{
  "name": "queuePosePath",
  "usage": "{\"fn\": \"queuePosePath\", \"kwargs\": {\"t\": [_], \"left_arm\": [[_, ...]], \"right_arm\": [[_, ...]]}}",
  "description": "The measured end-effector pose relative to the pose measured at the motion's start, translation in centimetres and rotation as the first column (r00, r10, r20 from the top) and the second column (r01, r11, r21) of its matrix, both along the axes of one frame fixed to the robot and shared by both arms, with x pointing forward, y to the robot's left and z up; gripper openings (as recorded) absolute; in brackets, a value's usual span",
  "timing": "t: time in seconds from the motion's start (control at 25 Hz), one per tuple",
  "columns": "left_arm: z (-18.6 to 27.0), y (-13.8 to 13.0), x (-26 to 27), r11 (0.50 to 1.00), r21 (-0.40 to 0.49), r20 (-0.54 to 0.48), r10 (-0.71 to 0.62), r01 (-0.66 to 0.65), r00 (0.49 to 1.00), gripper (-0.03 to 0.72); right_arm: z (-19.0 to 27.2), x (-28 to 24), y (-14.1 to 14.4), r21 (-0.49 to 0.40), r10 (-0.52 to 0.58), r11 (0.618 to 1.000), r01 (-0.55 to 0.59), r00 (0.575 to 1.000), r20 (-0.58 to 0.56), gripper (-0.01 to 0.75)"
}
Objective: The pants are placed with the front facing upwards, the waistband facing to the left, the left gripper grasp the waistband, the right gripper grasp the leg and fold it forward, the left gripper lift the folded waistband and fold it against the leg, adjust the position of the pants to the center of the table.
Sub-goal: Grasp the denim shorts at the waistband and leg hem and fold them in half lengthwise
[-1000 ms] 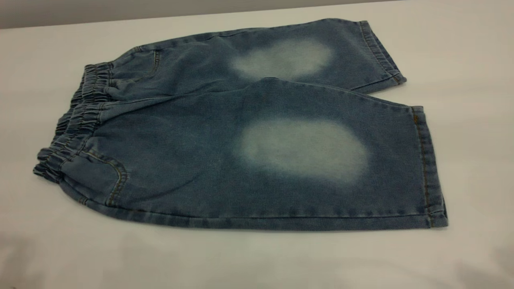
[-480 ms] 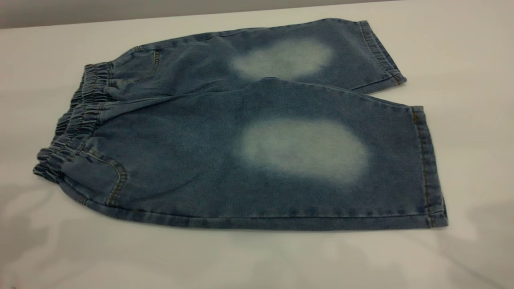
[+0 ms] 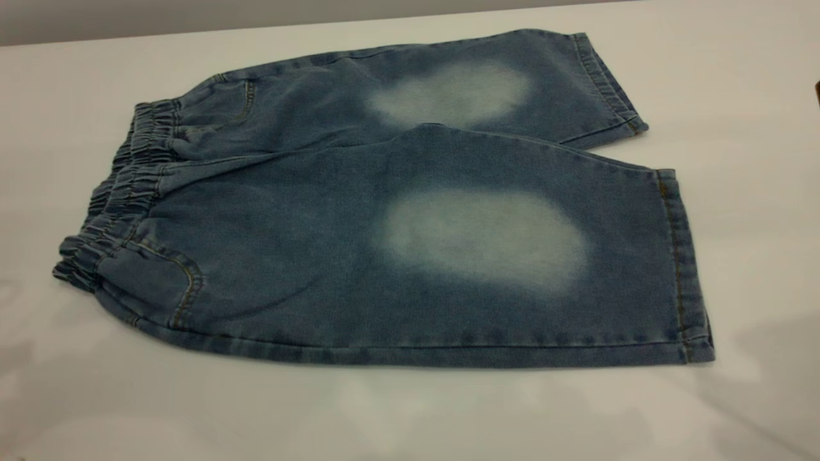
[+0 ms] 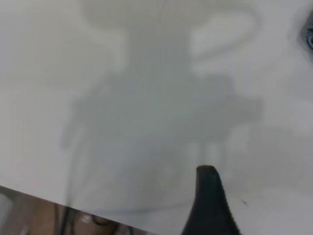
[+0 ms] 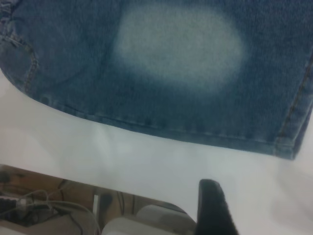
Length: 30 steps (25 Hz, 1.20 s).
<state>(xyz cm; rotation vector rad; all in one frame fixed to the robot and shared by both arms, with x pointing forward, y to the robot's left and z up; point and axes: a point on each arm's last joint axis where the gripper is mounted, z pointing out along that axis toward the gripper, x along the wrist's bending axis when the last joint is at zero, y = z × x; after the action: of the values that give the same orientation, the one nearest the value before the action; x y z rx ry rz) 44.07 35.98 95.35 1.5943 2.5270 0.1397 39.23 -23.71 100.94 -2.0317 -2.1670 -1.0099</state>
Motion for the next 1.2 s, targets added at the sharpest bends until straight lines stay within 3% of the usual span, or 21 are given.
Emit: {"fn": "queuePosePath", "kwargs": {"t": [0.24,0.64,0.88,1.0,1.12,1.2], "left_arm": [[-2.2,1.0,0.6,0.984,-0.173,-0.010,0.043,-0.044,0.999,0.447],[-6.7,0.7,4.3,0.918,-0.397,0.096,0.045,-0.003,0.994,0.447],[-7.4,1.2,5.5,0.932,-0.362,0.180,0.062,0.007,0.982,0.447],[-7.4,1.1,5.4,0.937,-0.344,0.198,0.005,0.065,0.980,0.453],[-7.4,1.3,5.5,0.943,-0.326,0.211,-0.002,0.072,0.977,0.492],[-7.7,1.0,5.5,0.930,-0.366,0.194,0.029,0.045,0.981,0.524]], "right_arm": [[0.1,0.3,-0.1,-0.002,-0.017,1.000,0.017,0.999,0.031,0.372],[0.4,0.8,-0.2,0.011,-0.057,0.998,0.057,0.995,0.082,0.372],[0.4,0.9,-0.2,0.012,-0.066,0.998,0.065,0.993,0.094,0.372],[0.5,1.1,-0.3,0.012,-0.076,0.997,0.075,0.991,0.110,0.372],[0.5,1.1,-0.3,0.013,-0.080,0.997,0.079,0.990,0.115,0.372],[0.6,1.2,-0.3,0.013,-0.085,0.996,0.084,0.989,0.122,0.372]]}}
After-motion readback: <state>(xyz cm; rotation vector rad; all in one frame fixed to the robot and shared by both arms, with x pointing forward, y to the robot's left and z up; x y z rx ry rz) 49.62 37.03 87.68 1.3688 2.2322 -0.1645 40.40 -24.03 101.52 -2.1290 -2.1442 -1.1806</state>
